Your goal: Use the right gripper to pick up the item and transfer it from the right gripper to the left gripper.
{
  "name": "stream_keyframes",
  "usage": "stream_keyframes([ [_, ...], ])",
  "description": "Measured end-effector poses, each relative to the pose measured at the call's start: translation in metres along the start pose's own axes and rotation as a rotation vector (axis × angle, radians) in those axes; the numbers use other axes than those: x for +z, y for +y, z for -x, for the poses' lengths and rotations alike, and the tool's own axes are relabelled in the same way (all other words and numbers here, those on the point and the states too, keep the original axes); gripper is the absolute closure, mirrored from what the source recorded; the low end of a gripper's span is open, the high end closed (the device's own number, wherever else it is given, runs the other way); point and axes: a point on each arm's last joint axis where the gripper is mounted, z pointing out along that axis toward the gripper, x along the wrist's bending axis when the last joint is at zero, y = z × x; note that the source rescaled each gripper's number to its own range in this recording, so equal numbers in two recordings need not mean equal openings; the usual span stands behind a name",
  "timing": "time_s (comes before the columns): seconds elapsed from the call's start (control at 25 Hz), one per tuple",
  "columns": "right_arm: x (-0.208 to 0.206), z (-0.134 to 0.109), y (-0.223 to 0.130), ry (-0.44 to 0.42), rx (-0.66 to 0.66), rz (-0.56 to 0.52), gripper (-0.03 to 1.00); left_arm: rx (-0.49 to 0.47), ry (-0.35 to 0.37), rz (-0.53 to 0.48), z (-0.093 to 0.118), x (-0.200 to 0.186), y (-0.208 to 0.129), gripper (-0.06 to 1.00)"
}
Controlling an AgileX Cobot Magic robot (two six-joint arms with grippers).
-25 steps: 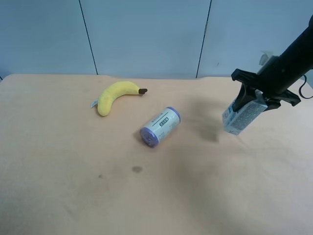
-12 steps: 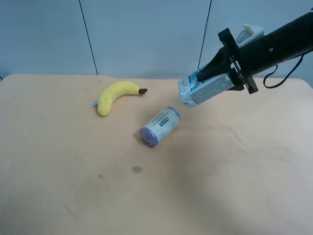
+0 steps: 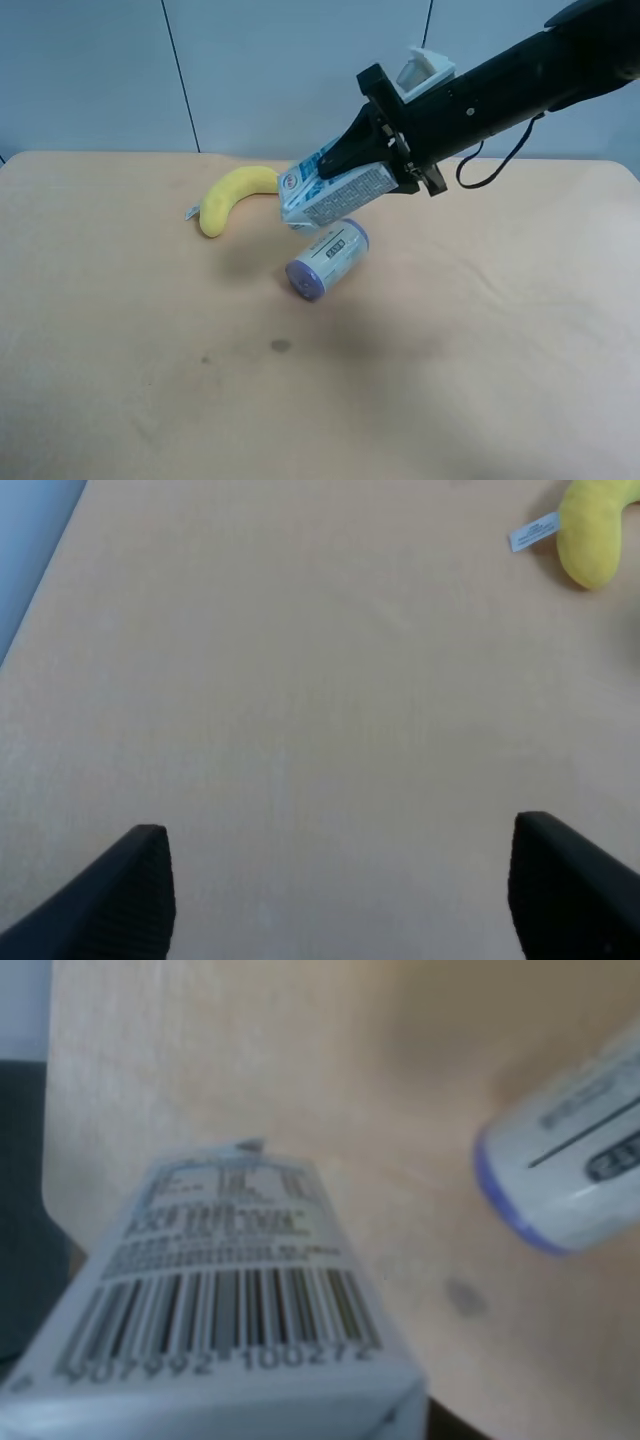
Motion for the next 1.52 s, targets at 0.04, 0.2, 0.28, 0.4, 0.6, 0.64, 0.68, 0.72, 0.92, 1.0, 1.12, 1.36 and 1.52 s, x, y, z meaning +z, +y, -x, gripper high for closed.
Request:
stream_keyframes([
  [0.04, 0.006, 0.002, 0.000, 0.006, 0.011, -0.012, 0.97, 0.000, 0.000, 0.000, 0.000, 0.000, 0.000, 0.25],
  [0.2, 0.025, 0.008, -0.002, 0.036, 0.025, -0.049, 0.97, 0.000, 0.000, 0.000, 0.000, 0.000, 0.000, 0.25],
  [0.28, 0.032, 0.009, -0.001, 0.068, 0.033, -0.055, 0.97, 0.000, 0.000, 0.000, 0.000, 0.000, 0.000, 0.25],
  [0.4, 0.038, 0.011, 0.000, 0.107, 0.042, -0.046, 0.97, 0.000, 0.000, 0.000, 0.000, 0.000, 0.000, 0.25],
  [0.6, 0.038, 0.007, 0.004, 0.166, 0.028, -0.012, 0.97, 0.000, 0.000, 0.000, 0.000, 0.000, 0.000, 0.25],
  [0.64, 0.038, 0.006, 0.004, 0.170, 0.025, -0.013, 0.97, 0.000, 0.000, 0.000, 0.000, 0.000, 0.000, 0.25],
  [0.68, 0.038, 0.006, 0.004, 0.170, 0.020, -0.012, 0.97, 0.000, 0.000, 0.000, 0.000, 0.000, 0.000, 0.25],
  [0.72, 0.038, 0.006, 0.004, 0.171, 0.018, -0.011, 0.97, 0.000, 0.000, 0.000, 0.000, 0.000, 0.000, 0.25],
  [0.92, 0.039, 0.004, 0.005, 0.192, 0.007, 0.005, 0.97, 0.000, 0.000, 0.000, 0.000, 0.000, 0.000, 0.25],
  [1.0, 0.043, 0.000, 0.005, 0.200, -0.012, -0.002, 0.97, 0.000, 0.000, 0.000, 0.000, 0.000, 0.000, 0.25],
  [1.12, 0.055, -0.008, 0.007, 0.214, -0.044, -0.024, 0.97, 0.000, 0.000, 0.000, 0.000, 0.000, 0.000, 0.25],
  [1.36, 0.078, -0.008, 0.013, 0.227, -0.043, -0.063, 0.97, 0.000, 0.000, 0.000, 0.000, 0.000, 0.000, 0.25],
  [1.52, 0.087, 0.004, 0.014, 0.215, -0.015, -0.079, 0.97, 0.000, 0.000, 0.000, 0.000, 0.000, 0.000, 0.25],
])
